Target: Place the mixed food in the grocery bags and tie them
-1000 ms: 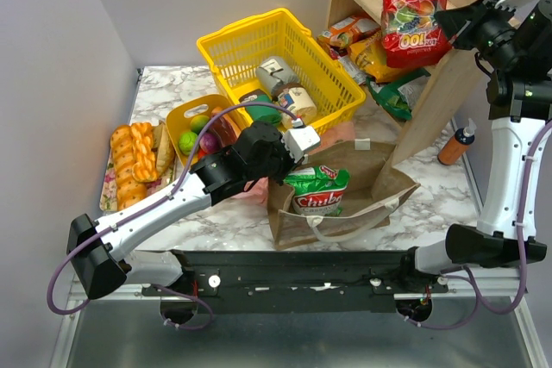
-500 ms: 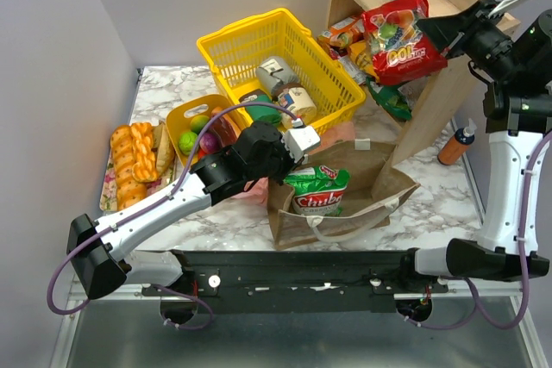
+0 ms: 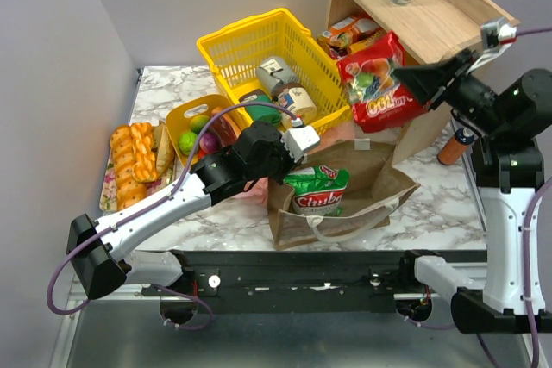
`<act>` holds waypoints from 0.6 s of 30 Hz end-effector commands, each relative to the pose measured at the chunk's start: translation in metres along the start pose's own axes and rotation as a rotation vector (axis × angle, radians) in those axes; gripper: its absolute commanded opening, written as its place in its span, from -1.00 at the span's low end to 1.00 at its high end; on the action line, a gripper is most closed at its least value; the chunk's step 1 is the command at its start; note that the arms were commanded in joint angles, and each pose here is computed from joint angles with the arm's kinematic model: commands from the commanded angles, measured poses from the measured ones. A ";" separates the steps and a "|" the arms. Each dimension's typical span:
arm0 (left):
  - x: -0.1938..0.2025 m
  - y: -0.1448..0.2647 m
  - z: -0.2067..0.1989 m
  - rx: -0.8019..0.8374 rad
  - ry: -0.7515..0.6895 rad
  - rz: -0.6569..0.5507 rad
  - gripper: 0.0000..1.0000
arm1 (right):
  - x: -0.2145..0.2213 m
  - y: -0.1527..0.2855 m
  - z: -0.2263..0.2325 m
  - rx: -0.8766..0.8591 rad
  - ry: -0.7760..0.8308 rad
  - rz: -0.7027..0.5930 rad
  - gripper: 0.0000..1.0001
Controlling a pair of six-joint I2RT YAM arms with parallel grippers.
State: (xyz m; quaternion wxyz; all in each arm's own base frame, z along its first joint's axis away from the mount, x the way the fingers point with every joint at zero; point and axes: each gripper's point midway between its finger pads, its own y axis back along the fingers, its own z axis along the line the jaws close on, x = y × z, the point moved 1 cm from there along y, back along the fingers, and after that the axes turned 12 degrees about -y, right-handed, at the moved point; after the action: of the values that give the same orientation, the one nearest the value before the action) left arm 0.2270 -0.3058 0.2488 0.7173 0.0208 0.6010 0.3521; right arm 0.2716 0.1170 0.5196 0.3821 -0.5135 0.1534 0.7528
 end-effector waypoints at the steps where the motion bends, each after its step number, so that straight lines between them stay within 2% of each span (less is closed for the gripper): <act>1: 0.002 -0.001 0.001 -0.020 0.013 0.005 -1.00 | 0.037 0.014 0.003 -0.049 0.038 0.029 -0.99; 3: 0.002 -0.001 0.003 -0.034 0.014 0.003 -1.00 | 0.072 0.023 -0.010 -0.026 -0.001 0.077 -0.99; 10: 0.008 -0.004 0.007 -0.059 0.012 0.034 -1.00 | 0.148 0.052 -0.044 0.104 -0.091 0.155 -0.99; 18: 0.017 -0.004 0.025 -0.131 0.038 0.070 -1.00 | 0.181 0.077 -0.067 0.280 -0.125 0.233 -0.99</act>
State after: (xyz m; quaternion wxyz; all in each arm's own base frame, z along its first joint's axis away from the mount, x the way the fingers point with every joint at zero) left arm 0.2399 -0.2995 0.2442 0.7090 0.0030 0.5913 0.3843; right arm 0.2318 0.1116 0.3335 0.3566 -0.4010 0.2474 0.8068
